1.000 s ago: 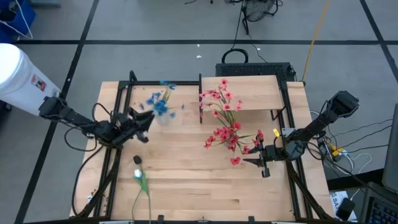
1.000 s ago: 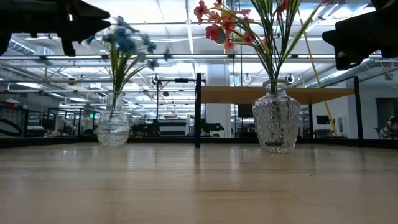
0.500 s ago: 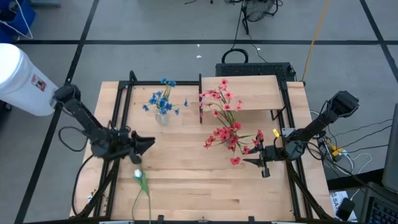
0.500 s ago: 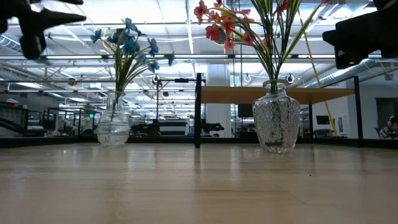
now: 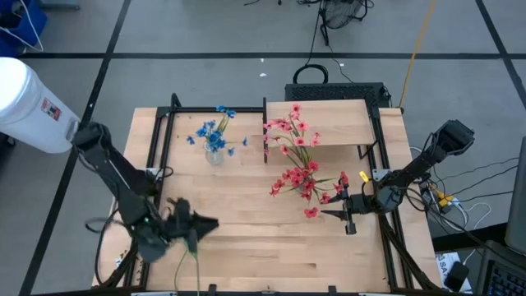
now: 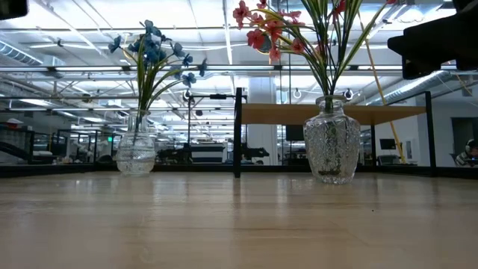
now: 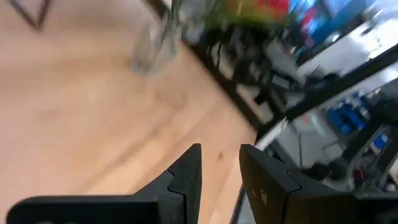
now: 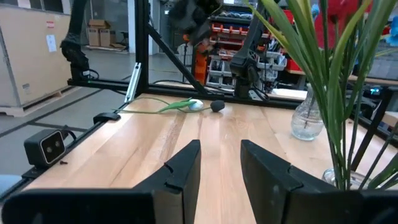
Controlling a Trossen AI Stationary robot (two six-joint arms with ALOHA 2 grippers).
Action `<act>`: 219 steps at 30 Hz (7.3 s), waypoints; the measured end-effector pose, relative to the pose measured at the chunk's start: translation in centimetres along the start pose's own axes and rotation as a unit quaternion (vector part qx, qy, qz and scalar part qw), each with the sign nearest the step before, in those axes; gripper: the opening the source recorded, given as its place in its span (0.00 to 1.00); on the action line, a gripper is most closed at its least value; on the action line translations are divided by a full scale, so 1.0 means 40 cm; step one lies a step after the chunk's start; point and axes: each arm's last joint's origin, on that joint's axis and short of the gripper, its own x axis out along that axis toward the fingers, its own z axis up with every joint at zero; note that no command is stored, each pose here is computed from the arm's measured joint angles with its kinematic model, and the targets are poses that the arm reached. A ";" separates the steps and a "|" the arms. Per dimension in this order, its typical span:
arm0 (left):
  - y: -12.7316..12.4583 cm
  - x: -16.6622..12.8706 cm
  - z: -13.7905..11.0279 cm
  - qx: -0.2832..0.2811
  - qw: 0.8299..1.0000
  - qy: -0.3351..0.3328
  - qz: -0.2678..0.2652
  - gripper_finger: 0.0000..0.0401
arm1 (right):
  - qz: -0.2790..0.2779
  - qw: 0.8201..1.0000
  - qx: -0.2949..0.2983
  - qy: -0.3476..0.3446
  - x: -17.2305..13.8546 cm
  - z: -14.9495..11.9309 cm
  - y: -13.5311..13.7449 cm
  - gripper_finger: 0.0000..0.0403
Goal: Pick and place flowers into a vace then onto a shelf
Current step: Put the white flower into the left transparent vase
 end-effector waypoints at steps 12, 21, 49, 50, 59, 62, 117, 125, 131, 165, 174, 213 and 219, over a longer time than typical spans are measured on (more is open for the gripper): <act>0.008 0.086 -0.165 -0.105 0.963 0.166 0.186 0.28 | -0.004 0.999 -0.041 -0.016 0.001 0.009 -0.002 0.26; 0.049 0.097 -0.264 -0.217 0.887 0.271 0.303 0.28 | -0.011 0.994 -0.096 -0.044 0.000 0.025 -0.004 0.26; 0.099 0.080 -0.234 -0.188 0.844 0.260 0.430 0.28 | -0.008 0.997 -0.067 -0.035 0.000 0.020 -0.003 0.26; 0.100 0.081 -0.232 -0.188 0.842 0.261 0.433 0.28 | -0.008 0.997 -0.068 -0.035 0.000 0.020 -0.003 0.26; 0.139 0.106 -0.223 -0.196 0.817 0.281 0.463 0.28 | -0.007 0.997 -0.071 -0.029 0.001 0.017 -0.003 0.26; 0.147 0.111 -0.220 -0.190 0.815 0.289 0.464 0.28 | -0.007 0.997 -0.072 -0.029 0.001 0.017 -0.003 0.26; 0.214 0.150 -0.183 -0.185 0.811 0.289 0.474 0.28 | -0.005 0.998 -0.065 -0.019 0.001 0.011 -0.003 0.26; 0.221 0.152 -0.178 -0.125 0.828 0.293 0.462 0.12 | -0.005 0.998 -0.058 -0.015 0.001 0.009 -0.002 0.26; 0.226 0.149 -0.173 -0.088 0.842 0.274 0.457 0.05 | -0.005 0.998 -0.054 -0.011 0.001 0.007 -0.002 0.26; 0.145 0.058 0.169 0.395 0.830 -0.262 0.293 0.00 | -0.005 1.000 -0.028 0.001 0.001 0.000 -0.002 0.26; 0.200 0.111 0.274 0.405 0.768 -0.265 0.419 0.00 | -0.006 1.000 -0.029 0.003 0.001 -0.001 -0.002 0.26; 0.268 0.130 0.426 0.299 0.722 -0.327 0.531 0.01 | -0.021 0.999 -0.031 0.028 0.007 -0.015 -0.014 0.26; 0.279 0.150 0.428 0.291 0.718 -0.331 0.539 0.02 | -0.026 0.999 -0.021 0.028 0.010 -0.016 -0.018 0.26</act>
